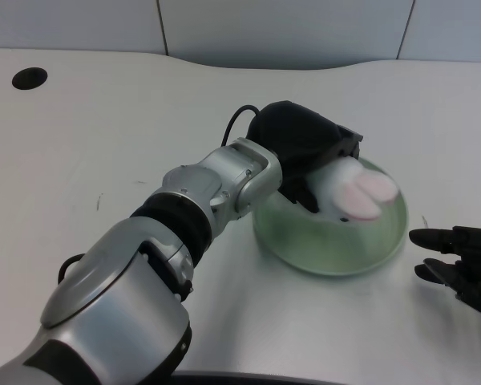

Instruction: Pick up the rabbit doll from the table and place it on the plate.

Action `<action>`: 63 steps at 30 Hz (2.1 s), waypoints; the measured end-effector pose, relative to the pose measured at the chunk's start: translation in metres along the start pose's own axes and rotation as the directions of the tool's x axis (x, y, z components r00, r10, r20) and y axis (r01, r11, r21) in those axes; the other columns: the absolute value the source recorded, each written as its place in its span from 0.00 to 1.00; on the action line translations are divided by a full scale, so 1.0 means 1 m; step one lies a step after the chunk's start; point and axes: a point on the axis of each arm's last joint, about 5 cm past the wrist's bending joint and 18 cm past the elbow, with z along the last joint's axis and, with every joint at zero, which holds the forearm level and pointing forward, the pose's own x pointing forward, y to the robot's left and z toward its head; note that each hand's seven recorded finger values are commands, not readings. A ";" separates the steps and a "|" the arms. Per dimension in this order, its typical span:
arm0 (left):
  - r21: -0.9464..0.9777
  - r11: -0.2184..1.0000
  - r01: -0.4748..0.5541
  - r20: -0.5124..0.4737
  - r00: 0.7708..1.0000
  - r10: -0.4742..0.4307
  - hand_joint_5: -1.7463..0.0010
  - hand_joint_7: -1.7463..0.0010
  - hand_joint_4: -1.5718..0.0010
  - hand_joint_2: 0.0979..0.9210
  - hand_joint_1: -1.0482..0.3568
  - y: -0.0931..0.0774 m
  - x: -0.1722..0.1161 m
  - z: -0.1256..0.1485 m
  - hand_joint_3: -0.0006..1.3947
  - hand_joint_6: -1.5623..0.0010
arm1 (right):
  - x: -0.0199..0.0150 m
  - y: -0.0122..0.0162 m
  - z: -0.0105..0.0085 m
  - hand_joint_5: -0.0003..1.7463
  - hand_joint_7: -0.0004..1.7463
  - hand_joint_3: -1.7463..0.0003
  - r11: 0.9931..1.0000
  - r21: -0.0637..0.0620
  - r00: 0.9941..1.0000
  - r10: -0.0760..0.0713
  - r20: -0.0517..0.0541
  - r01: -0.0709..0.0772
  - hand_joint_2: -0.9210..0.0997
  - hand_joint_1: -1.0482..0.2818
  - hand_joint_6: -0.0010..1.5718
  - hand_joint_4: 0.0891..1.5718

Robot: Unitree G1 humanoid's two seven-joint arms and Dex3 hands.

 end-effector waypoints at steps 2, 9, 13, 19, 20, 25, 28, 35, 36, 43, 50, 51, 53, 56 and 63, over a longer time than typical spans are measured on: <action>-0.004 1.000 0.009 -0.002 1.000 -0.009 0.94 0.99 0.88 1.00 0.24 0.000 0.000 0.000 0.01 0.85 | 0.0000 0.0000 -0.0001 0.01 0.00 0.89 1.000 0.000 1.000 -0.001 -0.002 0.001 0.00 0.49 0.60 0.68; -0.035 0.999 0.041 -0.008 0.999 -0.041 1.00 1.00 1.00 0.98 0.15 0.001 0.000 -0.001 0.00 0.96 | 0.0000 -0.0003 -0.0005 0.01 0.00 0.89 1.000 0.000 1.000 -0.003 -0.010 0.003 0.00 0.49 0.60 0.68; -0.045 0.998 0.054 -0.016 0.998 -0.055 1.00 1.00 1.00 0.99 0.11 0.002 0.000 -0.001 0.01 1.00 | 0.0000 -0.0004 -0.0009 0.01 0.00 0.89 1.000 0.002 1.000 -0.003 -0.020 0.003 0.00 0.50 0.60 0.68; -0.127 0.991 0.031 -0.034 0.999 -0.035 1.00 1.00 1.00 1.00 0.10 0.006 -0.002 -0.006 0.02 1.00 | 0.0004 -0.0008 -0.0022 0.01 0.00 0.89 1.000 0.009 1.000 -0.004 -0.023 0.004 0.00 0.50 0.60 0.69; -0.143 0.990 0.017 -0.035 0.999 -0.022 1.00 1.00 1.00 1.00 0.11 0.007 -0.003 -0.009 0.02 1.00 | 0.0003 -0.0010 -0.0026 0.01 0.00 0.89 1.000 0.011 1.000 -0.005 -0.023 0.005 0.00 0.50 0.60 0.69; -0.348 0.931 -0.109 -0.048 0.994 0.098 1.00 0.99 0.99 1.00 0.16 0.018 -0.016 -0.032 0.02 0.97 | 0.0010 -0.0012 -0.0052 0.01 0.00 0.90 1.000 0.017 1.000 -0.002 -0.031 0.002 0.00 0.50 0.60 0.68; -0.484 0.857 -0.176 -0.057 0.984 0.169 0.98 0.98 0.97 1.00 0.21 0.018 -0.034 -0.052 0.04 0.95 | 0.0032 -0.0016 -0.0040 0.00 0.00 0.90 1.000 0.020 1.000 -0.002 -0.026 0.002 0.00 0.49 0.59 0.67; -0.666 0.705 -0.244 -0.130 0.968 0.213 0.96 0.97 0.92 1.00 0.26 -0.012 -0.081 -0.086 0.08 0.92 | 0.0108 -0.0031 -0.0005 0.00 0.00 0.90 1.000 0.015 1.000 -0.001 -0.017 0.001 0.00 0.49 0.58 0.65; -0.686 0.682 -0.253 -0.145 0.966 0.213 0.94 0.97 0.90 1.00 0.26 -0.017 -0.086 -0.089 0.06 0.90 | 0.0112 -0.0031 -0.0010 0.00 0.00 0.90 1.000 0.016 1.000 -0.001 -0.020 0.001 0.00 0.49 0.58 0.65; -0.778 0.517 -0.356 -0.277 0.934 0.227 0.87 0.96 0.74 1.00 0.29 -0.049 -0.126 -0.099 0.08 0.81 | 0.0120 -0.0051 -0.0007 0.00 0.00 0.90 1.000 0.020 1.000 -0.006 -0.021 0.006 0.00 0.49 0.59 0.65; -0.785 0.332 -0.523 -0.476 0.852 0.218 0.32 0.95 0.66 1.00 0.39 -0.071 -0.169 -0.101 0.21 0.57 | 0.0124 -0.0050 0.0001 0.00 0.00 0.90 1.000 0.003 1.000 -0.009 -0.027 0.009 0.00 0.48 0.59 0.65; -0.790 0.296 -0.537 -0.499 0.844 0.198 0.20 0.92 0.66 1.00 0.41 -0.074 -0.174 -0.100 0.25 0.51 | 0.0125 -0.0050 0.0002 0.00 0.00 0.90 1.000 0.004 1.000 -0.009 -0.027 0.010 0.00 0.49 0.59 0.65; -0.803 0.237 -0.546 -0.529 0.838 0.136 0.12 0.89 0.66 1.00 0.42 -0.084 -0.183 -0.095 0.27 0.48 | 0.0122 -0.0055 -0.0003 0.00 0.00 0.89 1.000 0.006 1.000 -0.012 -0.029 0.012 0.00 0.49 0.59 0.65; -0.822 0.183 -0.539 -0.538 0.841 0.058 0.02 0.40 0.64 1.00 0.42 -0.096 -0.192 -0.086 0.33 0.60 | 0.0123 -0.0062 -0.0009 0.00 0.01 0.89 1.000 0.008 0.999 -0.011 -0.031 0.011 0.00 0.49 0.60 0.65; -0.854 0.116 -0.507 -0.516 0.854 -0.064 0.00 0.02 0.62 1.00 0.41 -0.116 -0.209 -0.075 0.37 0.77 | 0.0122 -0.0080 -0.0066 0.00 0.00 0.90 1.000 0.013 0.999 -0.013 -0.045 0.014 0.00 0.48 0.60 0.66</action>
